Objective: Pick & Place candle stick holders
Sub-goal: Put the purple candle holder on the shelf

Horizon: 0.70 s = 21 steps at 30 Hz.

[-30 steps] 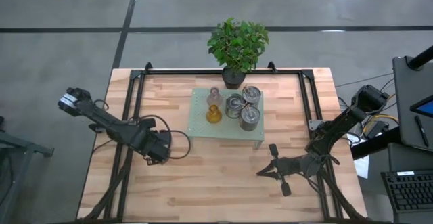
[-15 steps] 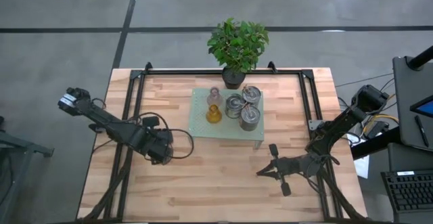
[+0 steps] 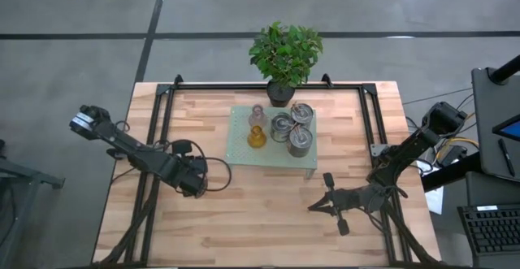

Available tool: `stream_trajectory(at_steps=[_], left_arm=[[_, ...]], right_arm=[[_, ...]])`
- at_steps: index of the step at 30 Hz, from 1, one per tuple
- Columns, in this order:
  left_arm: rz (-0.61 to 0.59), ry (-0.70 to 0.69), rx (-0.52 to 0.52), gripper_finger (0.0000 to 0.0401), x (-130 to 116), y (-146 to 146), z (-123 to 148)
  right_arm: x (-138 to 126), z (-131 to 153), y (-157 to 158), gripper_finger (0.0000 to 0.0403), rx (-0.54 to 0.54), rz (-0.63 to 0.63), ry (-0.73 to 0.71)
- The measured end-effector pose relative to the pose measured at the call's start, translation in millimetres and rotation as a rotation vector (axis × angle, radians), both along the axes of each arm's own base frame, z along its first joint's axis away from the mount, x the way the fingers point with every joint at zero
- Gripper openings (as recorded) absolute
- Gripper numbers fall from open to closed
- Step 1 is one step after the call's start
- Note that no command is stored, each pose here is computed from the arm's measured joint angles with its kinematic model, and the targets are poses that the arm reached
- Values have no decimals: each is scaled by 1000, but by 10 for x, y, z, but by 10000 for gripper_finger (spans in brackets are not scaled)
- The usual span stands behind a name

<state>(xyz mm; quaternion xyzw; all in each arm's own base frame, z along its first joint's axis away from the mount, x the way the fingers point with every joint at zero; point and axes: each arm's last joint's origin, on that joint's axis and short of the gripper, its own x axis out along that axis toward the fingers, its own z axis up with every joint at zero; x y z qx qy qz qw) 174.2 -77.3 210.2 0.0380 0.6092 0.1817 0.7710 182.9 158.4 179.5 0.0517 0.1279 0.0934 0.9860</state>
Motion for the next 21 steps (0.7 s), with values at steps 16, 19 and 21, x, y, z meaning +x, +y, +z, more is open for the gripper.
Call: stream_trajectory(at_steps=[16,19,21], left_arm=[[20,-5,-16,27,-8,1,-47],[15,-11,-20,19,6,-6,-19],[11,-21,-26,19,27,-16,21]], right_arm=[[-3,-8,-12,8,-7,-26,-3],[-3,-10,-13,8,-8,-26,-3],[-3,-10,-13,8,-8,-26,-3]])
